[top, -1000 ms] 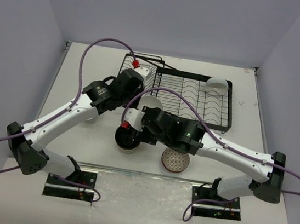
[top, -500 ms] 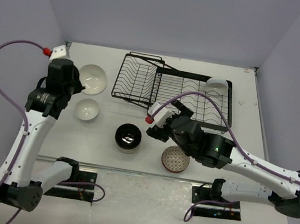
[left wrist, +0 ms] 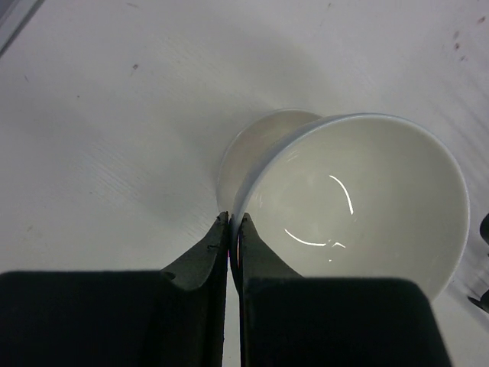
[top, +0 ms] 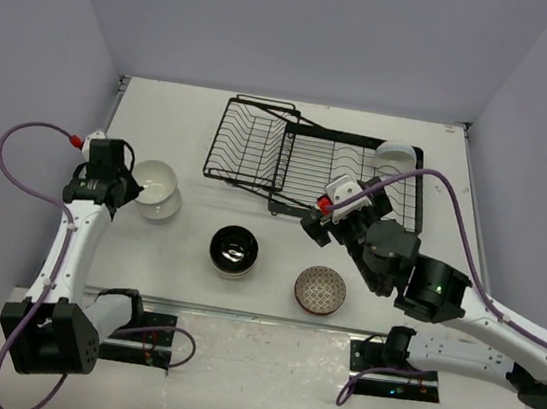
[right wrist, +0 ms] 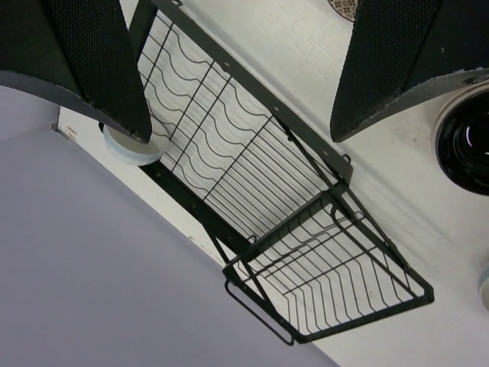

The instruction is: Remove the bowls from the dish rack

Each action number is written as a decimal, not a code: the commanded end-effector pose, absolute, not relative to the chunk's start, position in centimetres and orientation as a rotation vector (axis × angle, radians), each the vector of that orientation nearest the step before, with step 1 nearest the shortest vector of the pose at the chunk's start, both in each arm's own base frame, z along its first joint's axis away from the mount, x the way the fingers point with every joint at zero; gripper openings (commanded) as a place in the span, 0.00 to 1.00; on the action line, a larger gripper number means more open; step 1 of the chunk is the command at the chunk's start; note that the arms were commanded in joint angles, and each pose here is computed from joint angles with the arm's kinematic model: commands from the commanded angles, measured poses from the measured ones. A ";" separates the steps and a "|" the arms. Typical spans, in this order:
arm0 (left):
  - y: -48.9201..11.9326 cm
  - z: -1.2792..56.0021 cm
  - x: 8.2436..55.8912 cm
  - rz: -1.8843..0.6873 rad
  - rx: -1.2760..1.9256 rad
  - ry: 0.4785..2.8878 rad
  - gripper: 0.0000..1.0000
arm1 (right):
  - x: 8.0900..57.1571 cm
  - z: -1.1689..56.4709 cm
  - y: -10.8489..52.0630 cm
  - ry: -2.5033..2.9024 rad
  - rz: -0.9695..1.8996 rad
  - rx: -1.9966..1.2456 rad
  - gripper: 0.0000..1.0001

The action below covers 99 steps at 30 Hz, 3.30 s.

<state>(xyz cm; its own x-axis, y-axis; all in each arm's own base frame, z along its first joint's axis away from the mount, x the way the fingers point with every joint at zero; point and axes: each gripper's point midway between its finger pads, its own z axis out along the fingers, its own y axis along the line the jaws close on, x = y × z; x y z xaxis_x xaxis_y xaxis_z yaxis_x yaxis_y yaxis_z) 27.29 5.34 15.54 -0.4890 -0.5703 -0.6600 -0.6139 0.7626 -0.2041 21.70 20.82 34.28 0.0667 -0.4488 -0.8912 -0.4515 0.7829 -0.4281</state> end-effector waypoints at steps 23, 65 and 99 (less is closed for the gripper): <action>5.7 11.5 30.0 -0.034 -0.932 2.210 0.00 | 20.9 34.0 21.4 1.524 0.110 -0.731 0.99; 4.0 10.1 28.6 -0.117 -0.904 2.265 0.01 | 20.7 33.2 22.0 1.521 0.124 -0.778 0.99; 4.1 10.5 28.7 -0.114 -0.879 2.258 0.56 | 20.7 32.6 22.6 1.527 0.123 -0.808 0.99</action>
